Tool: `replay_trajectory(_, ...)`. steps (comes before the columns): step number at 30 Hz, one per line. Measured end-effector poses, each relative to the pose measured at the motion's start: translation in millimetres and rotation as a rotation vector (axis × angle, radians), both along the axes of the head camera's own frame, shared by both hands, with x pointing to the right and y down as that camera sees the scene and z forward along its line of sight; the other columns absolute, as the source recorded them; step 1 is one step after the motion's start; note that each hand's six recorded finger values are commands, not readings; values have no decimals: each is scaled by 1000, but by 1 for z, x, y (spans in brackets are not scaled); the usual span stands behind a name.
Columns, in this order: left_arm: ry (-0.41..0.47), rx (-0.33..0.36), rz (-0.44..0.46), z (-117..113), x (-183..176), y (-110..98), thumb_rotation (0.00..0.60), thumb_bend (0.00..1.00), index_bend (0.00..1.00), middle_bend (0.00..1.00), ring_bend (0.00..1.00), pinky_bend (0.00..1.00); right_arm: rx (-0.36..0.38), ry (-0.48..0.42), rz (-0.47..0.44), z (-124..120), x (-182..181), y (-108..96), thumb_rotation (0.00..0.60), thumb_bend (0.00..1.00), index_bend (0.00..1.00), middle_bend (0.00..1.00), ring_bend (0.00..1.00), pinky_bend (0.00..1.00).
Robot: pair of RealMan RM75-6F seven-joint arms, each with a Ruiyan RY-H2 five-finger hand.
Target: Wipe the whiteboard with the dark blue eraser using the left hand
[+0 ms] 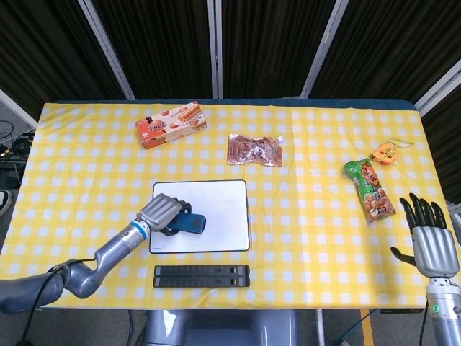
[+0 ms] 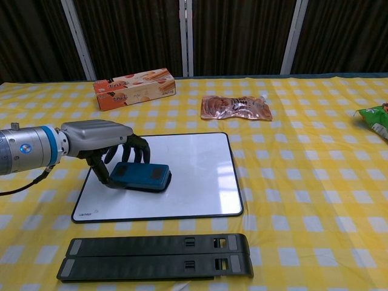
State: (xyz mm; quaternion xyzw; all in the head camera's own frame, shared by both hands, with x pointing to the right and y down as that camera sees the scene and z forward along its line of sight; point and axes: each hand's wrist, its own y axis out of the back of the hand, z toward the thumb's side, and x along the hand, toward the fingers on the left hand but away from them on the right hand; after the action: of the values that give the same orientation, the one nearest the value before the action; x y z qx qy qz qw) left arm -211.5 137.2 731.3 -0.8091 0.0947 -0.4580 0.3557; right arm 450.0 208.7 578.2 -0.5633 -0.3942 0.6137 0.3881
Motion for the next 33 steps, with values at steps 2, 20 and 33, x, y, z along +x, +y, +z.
replay_trajectory(2,6,-2,9,-2,2,3,600,329,548,364,462,522,1,0,0,0,0,0,600,0,0,0,0,0)
replay_trajectory(20,-85,44,-123,10,-40,-35,600,329,548,364,462,522,-1,1,-4,0,-1,0,600,0,0,0,0,0)
replay_trajectory(33,-127,121,-206,-7,-87,-68,600,330,548,364,462,522,6,-4,-7,-2,-3,1,600,0,0,0,0,0)
